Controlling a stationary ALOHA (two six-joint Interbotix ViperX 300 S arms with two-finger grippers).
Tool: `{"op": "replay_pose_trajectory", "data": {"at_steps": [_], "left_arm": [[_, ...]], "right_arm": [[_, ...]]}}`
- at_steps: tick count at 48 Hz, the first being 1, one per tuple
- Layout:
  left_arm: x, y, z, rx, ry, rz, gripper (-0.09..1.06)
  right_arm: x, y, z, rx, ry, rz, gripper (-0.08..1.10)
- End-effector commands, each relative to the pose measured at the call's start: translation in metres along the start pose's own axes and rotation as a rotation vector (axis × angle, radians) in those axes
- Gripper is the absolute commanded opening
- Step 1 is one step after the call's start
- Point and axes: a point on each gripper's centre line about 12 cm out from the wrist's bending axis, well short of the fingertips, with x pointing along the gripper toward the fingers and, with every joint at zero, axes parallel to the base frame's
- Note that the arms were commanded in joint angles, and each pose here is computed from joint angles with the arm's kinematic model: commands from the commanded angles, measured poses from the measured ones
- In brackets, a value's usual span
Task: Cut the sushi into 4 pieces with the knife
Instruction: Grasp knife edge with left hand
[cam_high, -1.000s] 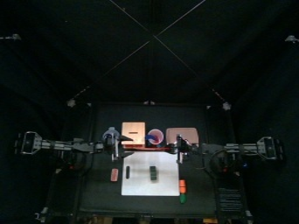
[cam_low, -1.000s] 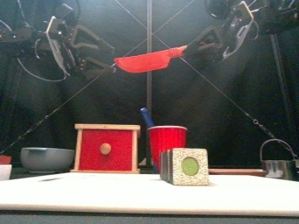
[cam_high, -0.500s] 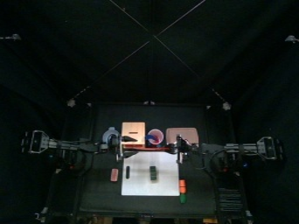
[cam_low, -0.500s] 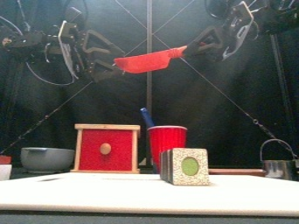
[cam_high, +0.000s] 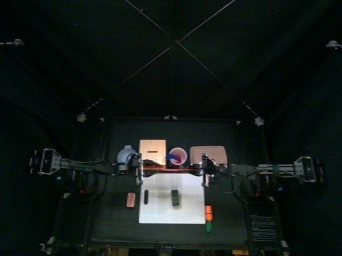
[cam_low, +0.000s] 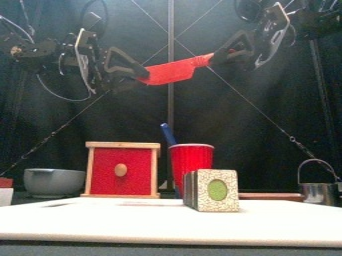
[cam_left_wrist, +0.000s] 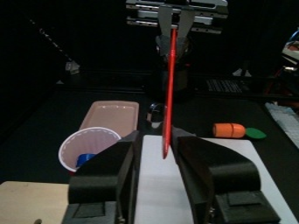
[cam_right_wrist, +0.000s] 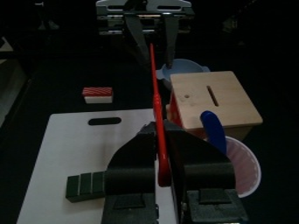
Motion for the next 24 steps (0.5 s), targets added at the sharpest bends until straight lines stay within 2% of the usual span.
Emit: {"op": "replay_pose_trajectory", "data": {"at_steps": [1,17,24], "left_arm": [[0.006,0.002,0.011,0.001,-0.046,0.008,0.65],[0.006,0.003,0.011,0.013,-0.072,0.004,0.27],[0.008,0.002,0.002,0.018,-0.048,-0.001,0.14]], "right_arm": [[-0.002,0.0,0.007,0.0,-0.027,0.0,0.04],[0.003,0.0,0.001,0.009,-0.005,0.001,0.04],[0.009,0.003,-0.006,0.015,0.027,0.009,0.04]]}}
